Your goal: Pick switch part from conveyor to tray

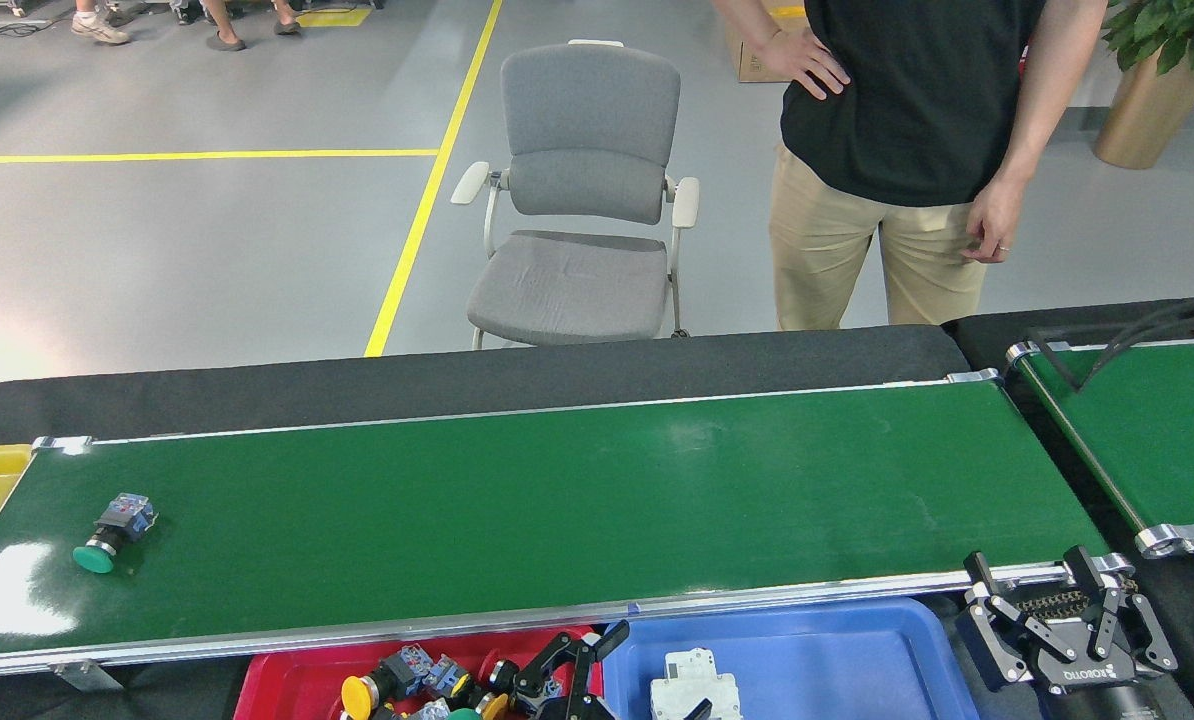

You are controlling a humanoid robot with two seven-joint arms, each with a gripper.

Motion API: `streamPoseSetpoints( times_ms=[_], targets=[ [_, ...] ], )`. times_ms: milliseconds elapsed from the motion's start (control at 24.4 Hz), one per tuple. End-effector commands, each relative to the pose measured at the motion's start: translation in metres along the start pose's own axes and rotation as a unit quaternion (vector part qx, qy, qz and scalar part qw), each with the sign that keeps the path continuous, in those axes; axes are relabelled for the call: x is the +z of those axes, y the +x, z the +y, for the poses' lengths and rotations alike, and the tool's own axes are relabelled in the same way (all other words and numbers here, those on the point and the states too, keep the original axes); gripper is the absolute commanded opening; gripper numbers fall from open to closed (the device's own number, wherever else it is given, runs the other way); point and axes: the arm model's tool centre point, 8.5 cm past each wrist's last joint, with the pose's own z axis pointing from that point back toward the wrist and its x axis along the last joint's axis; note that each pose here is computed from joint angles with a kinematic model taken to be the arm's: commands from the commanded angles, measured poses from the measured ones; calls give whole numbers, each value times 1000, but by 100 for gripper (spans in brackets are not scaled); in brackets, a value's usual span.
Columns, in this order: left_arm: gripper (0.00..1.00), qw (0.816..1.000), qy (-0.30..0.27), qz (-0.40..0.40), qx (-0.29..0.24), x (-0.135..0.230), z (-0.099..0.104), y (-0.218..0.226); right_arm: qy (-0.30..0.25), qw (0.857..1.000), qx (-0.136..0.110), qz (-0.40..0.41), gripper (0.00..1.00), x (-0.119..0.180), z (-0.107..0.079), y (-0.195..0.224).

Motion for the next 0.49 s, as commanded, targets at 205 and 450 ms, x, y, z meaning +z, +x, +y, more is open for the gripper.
streamPoseSetpoints(
  times_ms=[205,450],
  targets=[
    [100,956,-25,288,-57,126,-4,-205,-10,1000,5,2,100,0,-8,-6],
    [100,942,-100,319,-11,219,-51,-250,34,999,-8,7,100,1,2,-3]
  ],
)
